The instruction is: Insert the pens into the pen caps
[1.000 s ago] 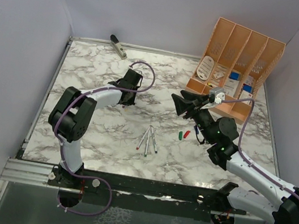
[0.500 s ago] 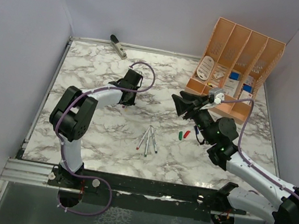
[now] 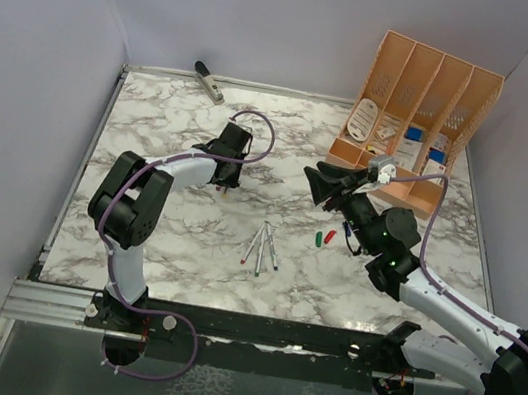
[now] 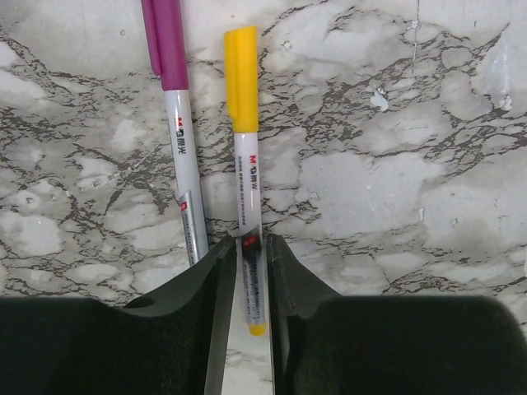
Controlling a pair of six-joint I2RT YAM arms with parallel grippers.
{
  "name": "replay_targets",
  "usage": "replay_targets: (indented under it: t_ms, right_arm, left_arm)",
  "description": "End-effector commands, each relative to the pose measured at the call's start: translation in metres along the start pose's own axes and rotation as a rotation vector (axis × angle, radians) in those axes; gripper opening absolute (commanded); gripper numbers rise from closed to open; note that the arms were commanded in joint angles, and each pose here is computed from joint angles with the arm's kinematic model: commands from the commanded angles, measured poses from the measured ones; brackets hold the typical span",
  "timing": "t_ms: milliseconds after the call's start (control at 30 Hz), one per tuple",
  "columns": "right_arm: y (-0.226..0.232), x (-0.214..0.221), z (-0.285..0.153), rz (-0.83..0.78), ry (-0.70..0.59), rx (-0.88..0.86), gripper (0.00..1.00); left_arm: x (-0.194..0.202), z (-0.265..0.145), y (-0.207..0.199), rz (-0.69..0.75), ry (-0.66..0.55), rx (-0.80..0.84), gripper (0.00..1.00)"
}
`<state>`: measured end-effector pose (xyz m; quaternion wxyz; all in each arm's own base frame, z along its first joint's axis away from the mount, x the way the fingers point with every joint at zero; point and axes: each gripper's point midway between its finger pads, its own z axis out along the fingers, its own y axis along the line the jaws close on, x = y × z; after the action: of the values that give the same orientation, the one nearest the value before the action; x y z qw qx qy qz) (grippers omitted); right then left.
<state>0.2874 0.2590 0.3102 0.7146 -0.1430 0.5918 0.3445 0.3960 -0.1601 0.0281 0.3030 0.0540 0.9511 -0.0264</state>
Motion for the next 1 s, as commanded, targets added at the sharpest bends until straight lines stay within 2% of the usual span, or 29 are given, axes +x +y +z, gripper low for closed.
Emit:
replay_targets:
  t_ms: [0, 133, 367, 667, 833, 967]
  right_arm:
    - [0.0, 0.007, -0.003, 0.009, 0.014, 0.004, 0.36]
    - [-0.001, 0.009, -0.004, 0.01, 0.017, 0.004, 0.36]
    - [-0.001, 0.008, -0.005, 0.01, 0.014, 0.005, 0.36]
    - [-0.005, 0.012, -0.004, 0.012, 0.022, 0.023, 0.37]
    - [-0.019, 0.016, -0.007, 0.058, 0.029, 0.11, 0.49]
    - [-0.03, 0.022, -0.012, 0.079, 0.042, 0.178, 0.73]
  left_arm:
    - [-0.015, -0.006, -0.013, -0.011, -0.035, 0.061, 0.27]
    - [-0.023, -0.011, -0.013, -0.012, -0.059, 0.062, 0.34]
    - [-0.035, -0.022, -0.014, -0.021, -0.095, 0.069, 0.36]
    - [-0.065, -0.065, -0.013, -0.037, -0.21, 0.086, 0.41]
    - [-0.059, -0.081, -0.019, -0.038, -0.229, 0.12, 0.41]
    - [-0.048, -0.095, -0.028, -0.015, -0.243, 0.165, 0.41]
